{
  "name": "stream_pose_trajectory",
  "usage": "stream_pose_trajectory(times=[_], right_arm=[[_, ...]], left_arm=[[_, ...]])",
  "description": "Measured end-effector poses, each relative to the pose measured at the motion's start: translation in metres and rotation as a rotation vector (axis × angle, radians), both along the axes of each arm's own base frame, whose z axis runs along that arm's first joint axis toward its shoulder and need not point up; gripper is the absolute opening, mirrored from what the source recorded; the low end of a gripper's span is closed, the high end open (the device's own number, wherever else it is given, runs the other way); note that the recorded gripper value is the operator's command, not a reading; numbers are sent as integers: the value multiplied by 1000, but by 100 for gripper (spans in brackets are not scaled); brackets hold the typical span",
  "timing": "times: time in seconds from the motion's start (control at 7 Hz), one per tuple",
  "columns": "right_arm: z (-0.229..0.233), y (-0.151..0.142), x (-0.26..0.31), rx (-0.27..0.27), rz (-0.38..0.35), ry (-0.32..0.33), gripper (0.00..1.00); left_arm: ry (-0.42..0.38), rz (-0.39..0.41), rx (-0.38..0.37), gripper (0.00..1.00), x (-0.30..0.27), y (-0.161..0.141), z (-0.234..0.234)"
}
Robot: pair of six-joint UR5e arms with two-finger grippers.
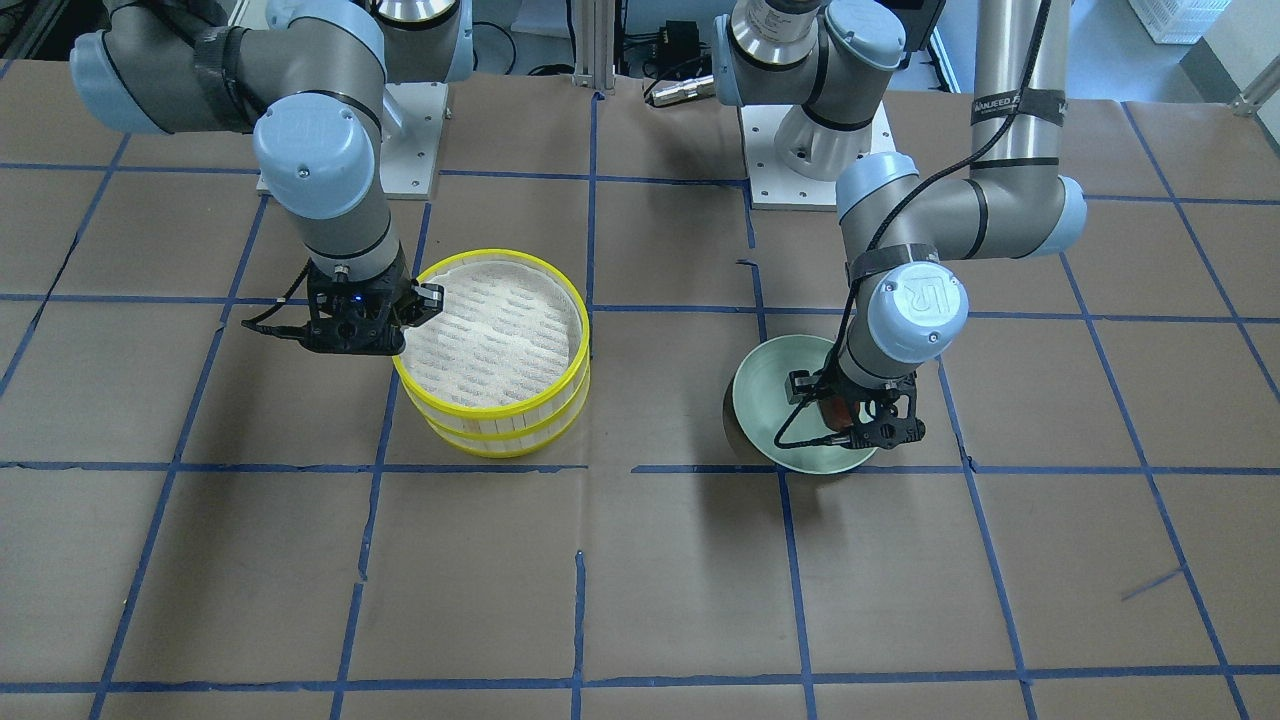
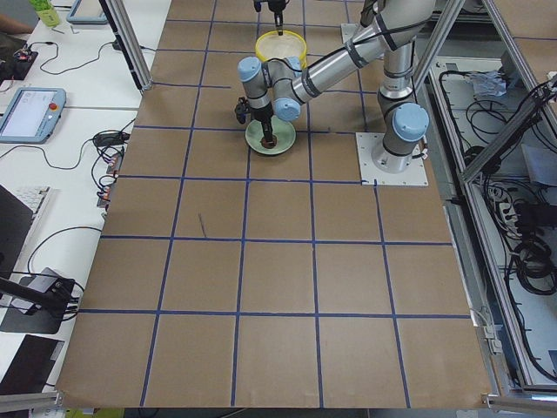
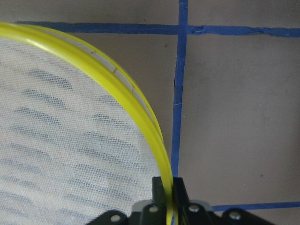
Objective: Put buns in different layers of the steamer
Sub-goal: 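Lower the left gripper onto the brown bun on the plate and grasp it, then lift the brown bun with the left gripper while the right releases the steamer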
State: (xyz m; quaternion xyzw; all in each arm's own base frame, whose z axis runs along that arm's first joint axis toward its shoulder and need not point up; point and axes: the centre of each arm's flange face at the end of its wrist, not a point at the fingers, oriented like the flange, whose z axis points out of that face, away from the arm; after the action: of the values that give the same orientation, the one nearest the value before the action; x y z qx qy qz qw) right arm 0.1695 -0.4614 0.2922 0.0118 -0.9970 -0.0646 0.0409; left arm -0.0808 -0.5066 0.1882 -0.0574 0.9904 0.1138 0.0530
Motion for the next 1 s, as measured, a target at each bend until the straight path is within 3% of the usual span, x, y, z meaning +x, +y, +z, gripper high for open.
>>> stream_pose_trajectory(times=[0.14,0.29,0.57,1.0], right_arm=[[0,0,0,2,0,1,6],[-1,0,-1,3,-1,1,6],[-2,1,-1,6,-1,1,7],[-4,0,0,-5,1,-1,7]], left_arm=[[2,3,6,8,3,1,-2],[3,8,6,3,9,0,0],[0,9,-43,2,12,-8,24],[68,2,-134,2,-13,-23,114]])
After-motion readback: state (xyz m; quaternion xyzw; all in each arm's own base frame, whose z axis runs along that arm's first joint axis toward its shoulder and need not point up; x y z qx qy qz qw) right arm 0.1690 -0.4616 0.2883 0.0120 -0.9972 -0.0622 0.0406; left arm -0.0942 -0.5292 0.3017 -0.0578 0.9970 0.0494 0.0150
